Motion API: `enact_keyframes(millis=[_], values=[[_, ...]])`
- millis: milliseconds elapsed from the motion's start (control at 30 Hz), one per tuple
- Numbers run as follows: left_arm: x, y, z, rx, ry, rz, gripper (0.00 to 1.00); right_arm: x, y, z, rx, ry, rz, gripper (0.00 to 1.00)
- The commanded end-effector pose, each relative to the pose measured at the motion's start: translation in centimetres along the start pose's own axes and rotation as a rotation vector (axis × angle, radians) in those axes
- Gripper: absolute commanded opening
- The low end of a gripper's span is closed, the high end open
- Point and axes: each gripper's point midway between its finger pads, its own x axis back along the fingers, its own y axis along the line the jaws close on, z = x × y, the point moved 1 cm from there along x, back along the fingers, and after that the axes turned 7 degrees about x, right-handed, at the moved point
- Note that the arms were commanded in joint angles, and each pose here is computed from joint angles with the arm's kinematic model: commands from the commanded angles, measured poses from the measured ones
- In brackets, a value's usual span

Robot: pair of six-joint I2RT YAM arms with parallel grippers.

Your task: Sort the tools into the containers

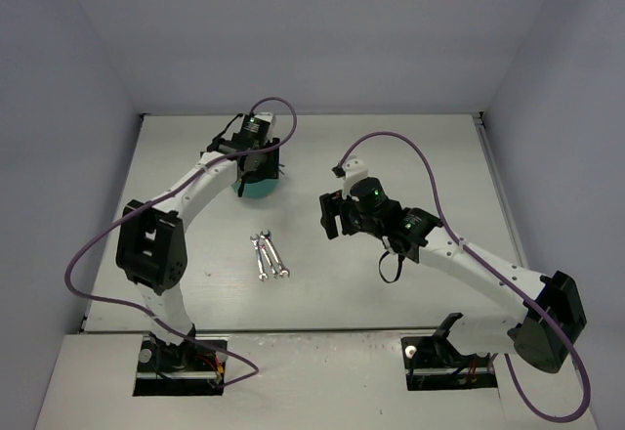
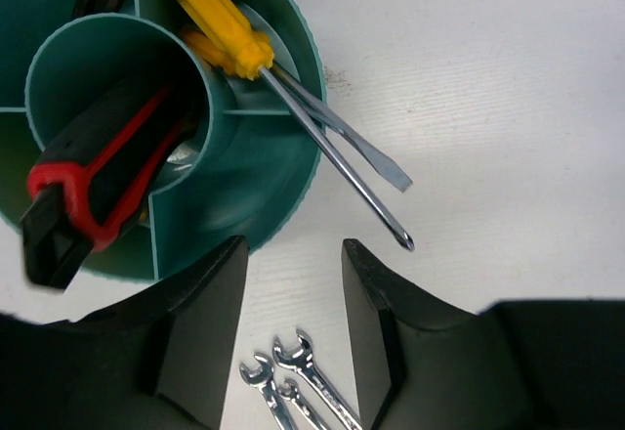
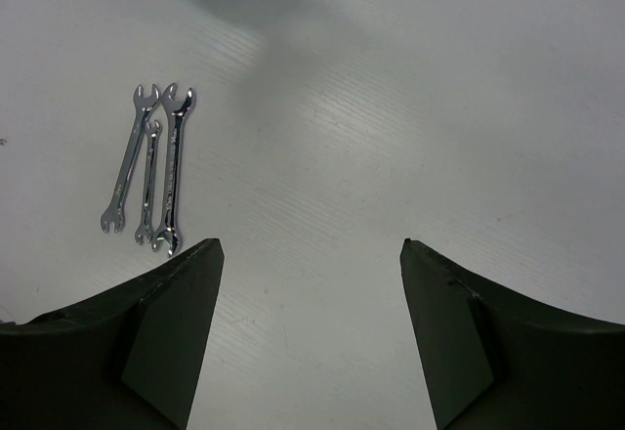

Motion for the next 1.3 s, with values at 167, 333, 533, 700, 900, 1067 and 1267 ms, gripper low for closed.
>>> enact_keyframes(millis=[167,333,533,700,900,1067,1267], values=[[10.1,0.8,1.0,0.223,-0.011,-0.015,0.48,-0.3,0.4,-2.9,-0.006,-0.068,-0.019,0.71],[9.7,2.8,6.8,0.333,0.104,-0.092,0.49,-0.6,0.5,-2.8,0.001,-0.062,-0.023,0.71],[7.4,4.8,12.1,0.371,0.212,-0.189,0.42,-0.3,0.5,-2.5,-0.006,-0.062,-0.027,0.71],[5.5,5.1,14.4,0.377,0.276,-0.215,0.4,0.2,0.4,-1.8,-0.019,-0.06,-0.026,0.71],[3.7,4.5,16.2,0.4,0.342,-0.204,0.38,1.4,-0.1,-1.0,-0.045,-0.078,-0.01,0.71],[2.9,3.3,17.2,0.399,0.361,-0.197,0.38,2.1,-0.4,-0.3,-0.065,-0.085,-0.005,0.71],[2.3,4.0,18.3,0.42,0.357,-0.245,0.35,2.8,-0.5,-0.1,-0.077,-0.1,-0.006,0.71]])
